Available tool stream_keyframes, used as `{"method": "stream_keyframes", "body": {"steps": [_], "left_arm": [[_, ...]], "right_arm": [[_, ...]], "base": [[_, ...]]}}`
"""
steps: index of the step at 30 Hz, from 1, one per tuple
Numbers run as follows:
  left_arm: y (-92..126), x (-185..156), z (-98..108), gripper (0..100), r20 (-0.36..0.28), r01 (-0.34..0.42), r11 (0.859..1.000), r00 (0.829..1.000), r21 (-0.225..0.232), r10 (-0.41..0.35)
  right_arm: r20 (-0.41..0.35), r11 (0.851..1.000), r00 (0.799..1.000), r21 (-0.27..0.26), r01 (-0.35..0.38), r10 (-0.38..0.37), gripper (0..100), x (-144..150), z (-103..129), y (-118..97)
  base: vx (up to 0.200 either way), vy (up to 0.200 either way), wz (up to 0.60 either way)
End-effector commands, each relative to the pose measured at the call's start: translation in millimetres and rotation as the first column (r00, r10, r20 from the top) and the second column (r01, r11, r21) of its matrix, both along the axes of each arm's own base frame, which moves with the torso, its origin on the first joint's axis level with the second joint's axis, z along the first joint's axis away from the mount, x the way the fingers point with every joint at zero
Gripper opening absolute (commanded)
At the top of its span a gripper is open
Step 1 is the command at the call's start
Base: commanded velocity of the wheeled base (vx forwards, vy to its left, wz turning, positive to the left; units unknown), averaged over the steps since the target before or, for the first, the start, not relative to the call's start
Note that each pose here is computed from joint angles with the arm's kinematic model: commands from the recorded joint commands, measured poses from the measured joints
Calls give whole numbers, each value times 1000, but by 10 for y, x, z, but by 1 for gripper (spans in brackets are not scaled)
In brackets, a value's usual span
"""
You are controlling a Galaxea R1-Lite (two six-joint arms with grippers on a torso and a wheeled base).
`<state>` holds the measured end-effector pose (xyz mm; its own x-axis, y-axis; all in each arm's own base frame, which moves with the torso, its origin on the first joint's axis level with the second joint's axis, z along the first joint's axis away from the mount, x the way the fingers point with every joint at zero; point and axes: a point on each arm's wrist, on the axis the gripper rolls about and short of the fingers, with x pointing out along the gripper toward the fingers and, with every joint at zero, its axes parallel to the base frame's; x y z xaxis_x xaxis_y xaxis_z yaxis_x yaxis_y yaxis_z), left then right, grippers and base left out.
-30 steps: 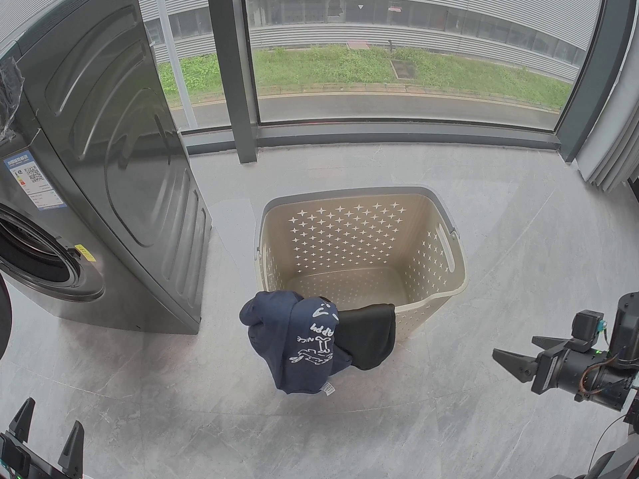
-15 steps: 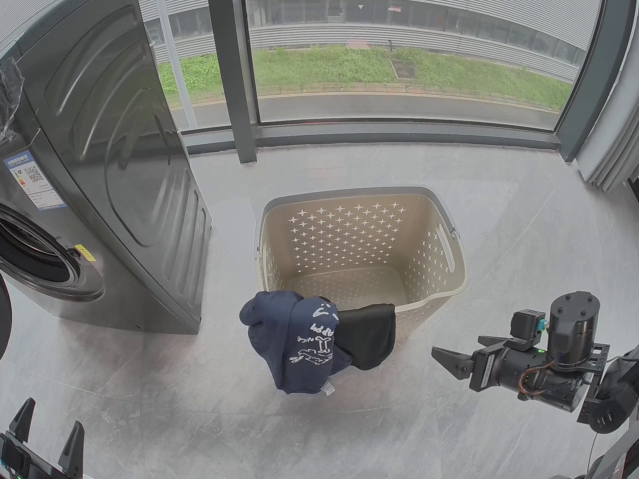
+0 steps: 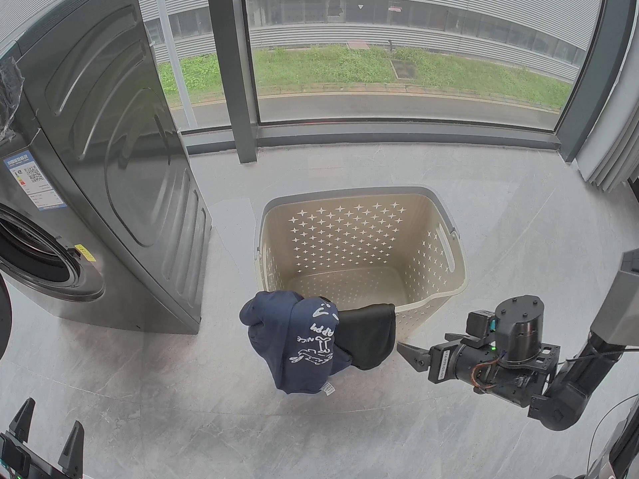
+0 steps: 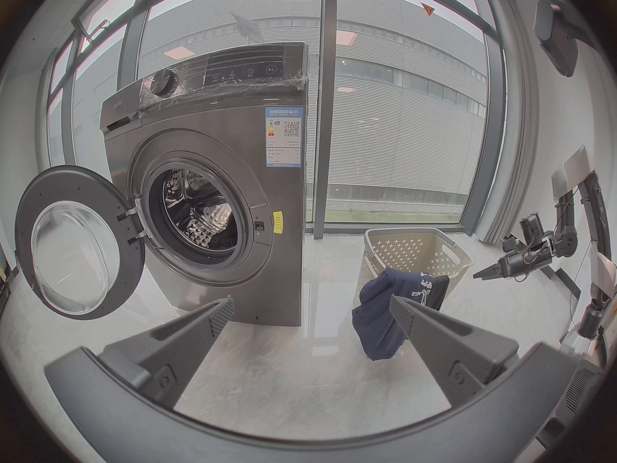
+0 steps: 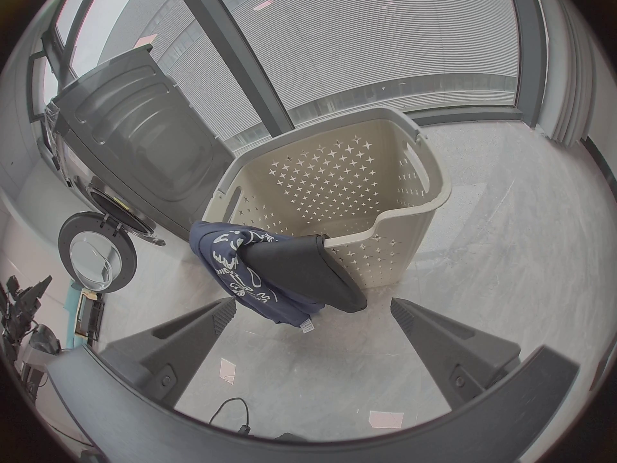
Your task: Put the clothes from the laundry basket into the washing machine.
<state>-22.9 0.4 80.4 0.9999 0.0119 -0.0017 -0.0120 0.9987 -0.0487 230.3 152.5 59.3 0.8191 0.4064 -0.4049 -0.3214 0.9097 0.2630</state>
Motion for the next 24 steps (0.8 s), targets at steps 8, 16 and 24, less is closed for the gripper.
{"method": "stream_keyframes", "body": {"steps": [8,16,24], "left_arm": [[0,8,-46,100,-11,0,1000,1000,0,0],[0,7,-42,100,-9,0,1000,1000,0,0],[0,5,-42,100,-7,0,1000,1000,0,0]], "right_arm": [[-33,999,999,-50,-12,11,100,325,-348,221],[-15,997,1000,-74,-26,25,100,518,-505,352],[27,998,999,-50,-30,31,100,736,-592,488]], "base": [[0,0,0],[0,0,0],[0,0,0]]}}
